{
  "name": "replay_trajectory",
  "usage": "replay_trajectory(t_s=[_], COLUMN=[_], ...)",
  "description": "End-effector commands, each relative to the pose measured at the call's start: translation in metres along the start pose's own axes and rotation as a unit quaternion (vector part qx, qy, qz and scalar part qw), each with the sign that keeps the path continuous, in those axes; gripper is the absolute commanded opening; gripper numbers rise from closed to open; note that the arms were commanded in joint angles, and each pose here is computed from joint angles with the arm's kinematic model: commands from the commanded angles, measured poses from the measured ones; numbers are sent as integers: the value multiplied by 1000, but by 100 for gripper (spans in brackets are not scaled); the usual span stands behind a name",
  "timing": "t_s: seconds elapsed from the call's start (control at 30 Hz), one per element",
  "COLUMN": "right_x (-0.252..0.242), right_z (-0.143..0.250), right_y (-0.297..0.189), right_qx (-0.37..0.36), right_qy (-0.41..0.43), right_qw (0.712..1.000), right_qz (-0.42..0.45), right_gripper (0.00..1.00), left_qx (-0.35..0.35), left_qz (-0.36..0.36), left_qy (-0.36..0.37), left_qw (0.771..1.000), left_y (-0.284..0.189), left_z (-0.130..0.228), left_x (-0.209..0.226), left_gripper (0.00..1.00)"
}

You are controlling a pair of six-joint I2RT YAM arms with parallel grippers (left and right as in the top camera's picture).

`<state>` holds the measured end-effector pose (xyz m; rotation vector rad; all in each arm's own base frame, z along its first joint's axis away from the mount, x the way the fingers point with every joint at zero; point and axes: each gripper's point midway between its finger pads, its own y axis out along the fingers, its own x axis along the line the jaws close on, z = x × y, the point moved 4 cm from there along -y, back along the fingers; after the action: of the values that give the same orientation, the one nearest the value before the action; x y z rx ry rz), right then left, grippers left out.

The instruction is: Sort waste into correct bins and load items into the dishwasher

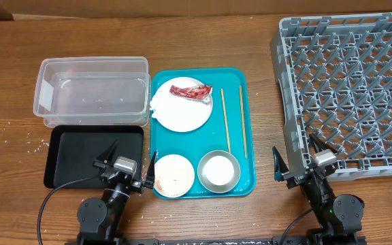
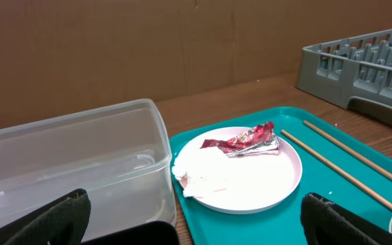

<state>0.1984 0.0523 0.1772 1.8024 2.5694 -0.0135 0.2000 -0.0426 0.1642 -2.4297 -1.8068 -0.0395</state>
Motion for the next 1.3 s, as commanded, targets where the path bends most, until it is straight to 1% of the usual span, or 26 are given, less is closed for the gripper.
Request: replay_trajectory(t_s=[0.0,1.27], right_x=[-1,-4], right_z=[1,2], right_y=[0,0], right_qx=[-4,-3], right_qy=[-1,-1], right_qw=[1000,1000], right_qz=[3,13], right_gripper=[100,100], left_qx=[-2,-8], left_qz=[1,7], left_qy=[4,3], left_qw=[1000,1000], left_y=[0,0], left_z=[1,-2], left_x=[0,-2], left_gripper=[100,100])
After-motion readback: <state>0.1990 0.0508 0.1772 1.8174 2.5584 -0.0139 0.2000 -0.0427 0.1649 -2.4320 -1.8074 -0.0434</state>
